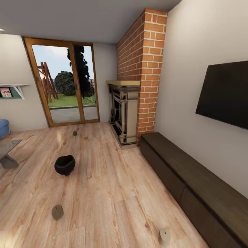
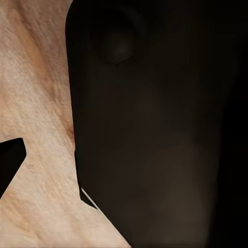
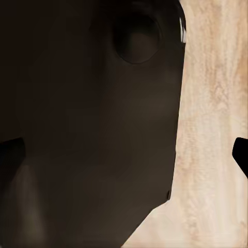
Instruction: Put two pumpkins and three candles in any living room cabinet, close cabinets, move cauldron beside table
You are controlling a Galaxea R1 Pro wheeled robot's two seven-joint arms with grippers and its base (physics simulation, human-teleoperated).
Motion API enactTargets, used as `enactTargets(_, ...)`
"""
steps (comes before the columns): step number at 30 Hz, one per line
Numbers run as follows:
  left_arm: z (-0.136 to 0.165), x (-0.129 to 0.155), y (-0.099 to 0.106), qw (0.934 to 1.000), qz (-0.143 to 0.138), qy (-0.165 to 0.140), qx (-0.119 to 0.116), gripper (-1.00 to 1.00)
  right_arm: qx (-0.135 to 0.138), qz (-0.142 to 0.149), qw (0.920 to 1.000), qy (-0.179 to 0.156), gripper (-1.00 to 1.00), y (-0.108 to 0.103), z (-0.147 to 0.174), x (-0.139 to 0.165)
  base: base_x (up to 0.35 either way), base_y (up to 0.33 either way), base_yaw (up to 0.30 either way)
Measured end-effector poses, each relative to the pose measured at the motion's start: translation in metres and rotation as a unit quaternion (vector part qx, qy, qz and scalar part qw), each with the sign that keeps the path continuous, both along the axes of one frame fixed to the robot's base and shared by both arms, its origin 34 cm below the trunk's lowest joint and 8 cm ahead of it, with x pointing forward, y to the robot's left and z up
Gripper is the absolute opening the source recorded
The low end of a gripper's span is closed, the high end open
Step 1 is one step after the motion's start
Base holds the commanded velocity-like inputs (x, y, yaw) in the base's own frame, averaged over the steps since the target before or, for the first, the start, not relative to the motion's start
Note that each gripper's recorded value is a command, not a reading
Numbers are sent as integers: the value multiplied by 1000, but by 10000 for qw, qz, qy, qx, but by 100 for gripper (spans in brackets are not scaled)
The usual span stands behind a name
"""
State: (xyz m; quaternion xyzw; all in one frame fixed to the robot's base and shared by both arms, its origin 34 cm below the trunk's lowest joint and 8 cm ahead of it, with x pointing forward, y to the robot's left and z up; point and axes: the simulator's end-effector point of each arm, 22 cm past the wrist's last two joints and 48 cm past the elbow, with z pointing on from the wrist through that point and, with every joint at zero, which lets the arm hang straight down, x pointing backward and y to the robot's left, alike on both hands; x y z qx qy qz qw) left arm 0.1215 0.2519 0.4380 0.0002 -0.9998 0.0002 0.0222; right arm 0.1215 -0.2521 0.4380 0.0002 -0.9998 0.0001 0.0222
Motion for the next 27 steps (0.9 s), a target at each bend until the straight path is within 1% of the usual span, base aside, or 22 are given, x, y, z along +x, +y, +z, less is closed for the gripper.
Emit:
enactTargets(2, 0, -5, -2, 10000, 22, 9, -22, 100, -9, 26, 9999, -169, 100, -1, -1, 17, 0, 0, 0)
enactTargets(5, 0, -7, -2, 10000, 22, 15, -13, 100, -11, 28, 9993, -384, 100, -1, -1, 41, 0, 0, 0)
enactTargets(7, 0, -5, -1, 10000, 22, -1, -9, 100, -30, -26, 9985, -550, 100, -3, 0, 57, 0, 0, 0)
enactTargets(9, 0, -1, -2, 10000, 22, -51, -9, 100, -43, -59, 9977, -670, 100, -4, 0, 66, 0, 0, 0)
enactTargets(16, 0, 18, -1, 9997, 36, -247, 4, 100, -57, -38, 9943, -1064, 100, -5, 3, 94, 0, 0, 0)
enactTargets(19, 0, 26, -1, 9995, 42, -329, 4, 100, -44, 2, 9932, -1163, 100, -4, 4, 99, 0, 0, 0)
enactTargets(27, 0, 26, -1, 9994, 45, -332, 5, 100, -39, 50, 9902, -1392, 100, -3, 7, 113, 0, 0, 0)
